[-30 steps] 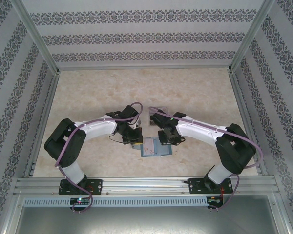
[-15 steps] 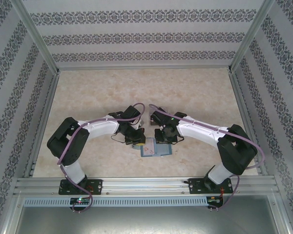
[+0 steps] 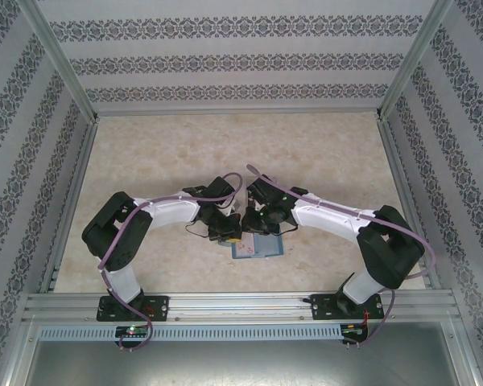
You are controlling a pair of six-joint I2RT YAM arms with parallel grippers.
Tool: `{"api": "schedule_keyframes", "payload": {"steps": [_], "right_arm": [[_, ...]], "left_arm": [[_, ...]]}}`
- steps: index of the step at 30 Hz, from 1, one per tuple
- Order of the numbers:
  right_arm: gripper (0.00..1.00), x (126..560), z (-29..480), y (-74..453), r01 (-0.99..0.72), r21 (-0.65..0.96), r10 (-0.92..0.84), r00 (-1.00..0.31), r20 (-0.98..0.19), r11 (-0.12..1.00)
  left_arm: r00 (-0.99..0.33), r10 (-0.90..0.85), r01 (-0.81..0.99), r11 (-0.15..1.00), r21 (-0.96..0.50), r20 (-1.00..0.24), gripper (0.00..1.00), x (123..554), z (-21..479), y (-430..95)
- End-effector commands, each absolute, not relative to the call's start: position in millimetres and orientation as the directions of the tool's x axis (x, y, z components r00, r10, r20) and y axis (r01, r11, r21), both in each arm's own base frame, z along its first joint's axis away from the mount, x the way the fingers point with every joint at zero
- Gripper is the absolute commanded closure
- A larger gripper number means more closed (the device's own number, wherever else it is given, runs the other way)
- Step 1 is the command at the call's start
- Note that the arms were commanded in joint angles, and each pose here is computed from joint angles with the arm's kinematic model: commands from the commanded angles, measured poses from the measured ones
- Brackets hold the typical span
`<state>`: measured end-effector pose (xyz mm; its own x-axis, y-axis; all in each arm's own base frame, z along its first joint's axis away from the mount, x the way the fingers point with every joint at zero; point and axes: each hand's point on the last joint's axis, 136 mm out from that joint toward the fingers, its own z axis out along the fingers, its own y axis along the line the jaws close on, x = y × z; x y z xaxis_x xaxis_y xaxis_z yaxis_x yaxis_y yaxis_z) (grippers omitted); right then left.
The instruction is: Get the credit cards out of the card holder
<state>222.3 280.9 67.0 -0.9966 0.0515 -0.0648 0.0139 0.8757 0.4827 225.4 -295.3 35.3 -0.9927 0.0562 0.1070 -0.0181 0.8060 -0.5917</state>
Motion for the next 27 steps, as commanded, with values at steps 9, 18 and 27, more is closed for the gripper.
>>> {"api": "schedule_keyframes", "payload": {"steps": [9,18,27], "right_arm": [[0.78,222.9,32.9,273.7,0.113,0.503,0.12,-0.993,0.017,0.857],[0.78,223.2,27.4,267.6,0.131,0.512,0.139,-0.99,0.022,0.849],[0.78,220.9,18.7,264.9,0.139,0.507,0.138,-0.99,0.04,0.851]], "left_arm": [[-0.991,0.063,-0.018,0.819,-0.574,0.121,1.0,221.4,26.9,-295.8],[-0.99,0.063,-0.019,0.821,-0.571,0.123,1.0,220.8,26.1,-295.0],[-0.99,0.061,-0.022,0.823,-0.567,0.127,1.0,220.2,25.7,-294.3]]}}
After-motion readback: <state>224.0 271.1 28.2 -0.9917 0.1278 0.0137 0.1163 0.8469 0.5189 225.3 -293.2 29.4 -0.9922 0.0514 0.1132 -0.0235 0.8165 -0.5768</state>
